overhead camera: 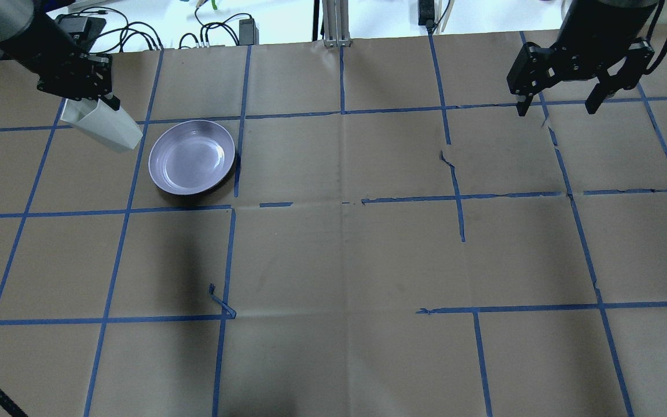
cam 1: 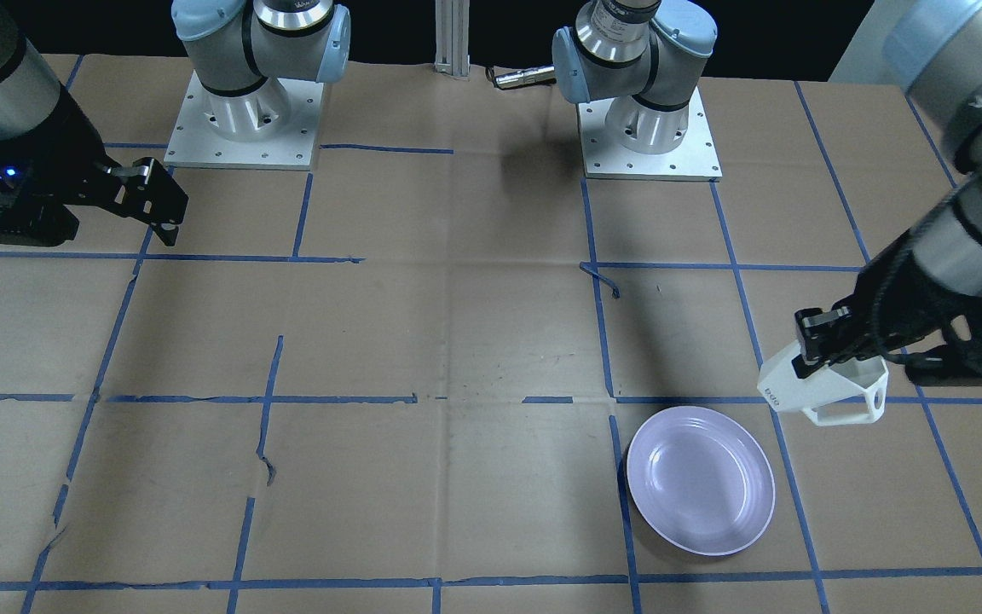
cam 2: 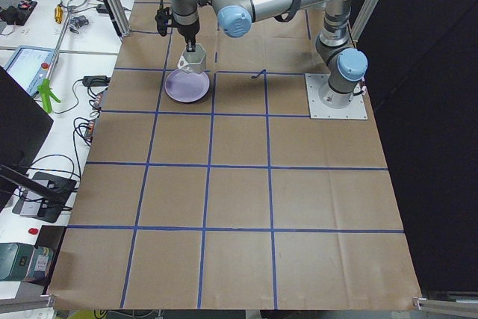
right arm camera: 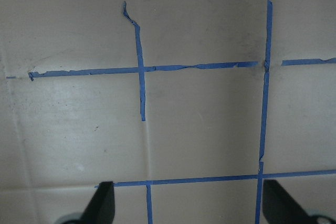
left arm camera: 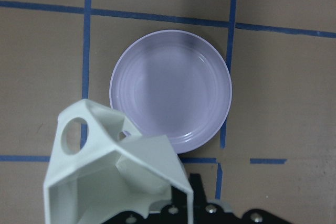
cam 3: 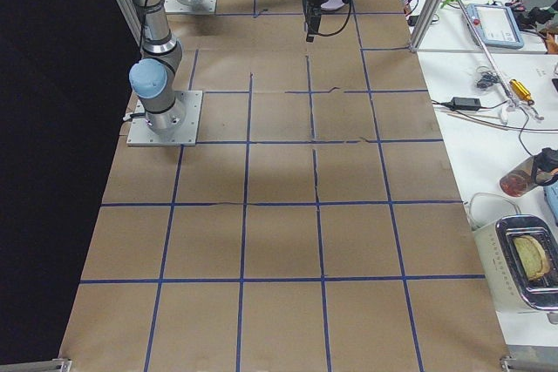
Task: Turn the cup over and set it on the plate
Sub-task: 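Carry the upright cup over the white plate and lower it onto it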
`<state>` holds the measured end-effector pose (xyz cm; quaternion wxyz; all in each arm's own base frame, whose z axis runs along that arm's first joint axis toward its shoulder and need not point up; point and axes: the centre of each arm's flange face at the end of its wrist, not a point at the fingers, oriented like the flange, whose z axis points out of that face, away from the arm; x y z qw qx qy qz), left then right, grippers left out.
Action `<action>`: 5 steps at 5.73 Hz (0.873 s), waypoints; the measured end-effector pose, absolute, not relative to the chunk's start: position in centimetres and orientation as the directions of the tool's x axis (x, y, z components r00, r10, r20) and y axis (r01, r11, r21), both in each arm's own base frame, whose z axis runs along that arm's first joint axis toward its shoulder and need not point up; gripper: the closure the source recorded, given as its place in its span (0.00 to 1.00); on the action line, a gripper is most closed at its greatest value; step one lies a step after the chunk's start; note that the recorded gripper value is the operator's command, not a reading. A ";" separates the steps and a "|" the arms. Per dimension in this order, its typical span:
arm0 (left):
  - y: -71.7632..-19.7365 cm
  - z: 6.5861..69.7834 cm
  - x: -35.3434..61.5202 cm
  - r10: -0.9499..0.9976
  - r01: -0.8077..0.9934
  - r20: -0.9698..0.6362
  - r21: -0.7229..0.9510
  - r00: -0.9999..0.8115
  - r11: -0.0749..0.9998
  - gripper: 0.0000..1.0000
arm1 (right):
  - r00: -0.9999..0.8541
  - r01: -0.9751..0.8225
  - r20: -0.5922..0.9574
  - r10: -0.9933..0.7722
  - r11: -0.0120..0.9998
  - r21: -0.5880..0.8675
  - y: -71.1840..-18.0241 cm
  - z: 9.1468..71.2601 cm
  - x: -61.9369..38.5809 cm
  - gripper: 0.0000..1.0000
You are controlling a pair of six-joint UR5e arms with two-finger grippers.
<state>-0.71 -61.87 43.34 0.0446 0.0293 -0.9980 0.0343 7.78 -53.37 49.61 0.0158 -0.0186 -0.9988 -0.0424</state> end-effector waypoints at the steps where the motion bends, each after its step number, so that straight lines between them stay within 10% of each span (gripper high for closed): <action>1: -62.2 41.9 -4.1 -0.042 -0.045 0.033 -0.091 -0.999 0.995 1.00 | -0.999 0.039 0.033 0.036 0.996 0.084 -53.4 49.6 7.8 0.00; 5: -64.1 29.3 -7.0 -0.032 -0.032 -0.004 -0.109 -0.999 0.994 1.00 | -0.999 0.039 0.033 0.036 0.996 0.084 -53.4 49.6 7.8 0.00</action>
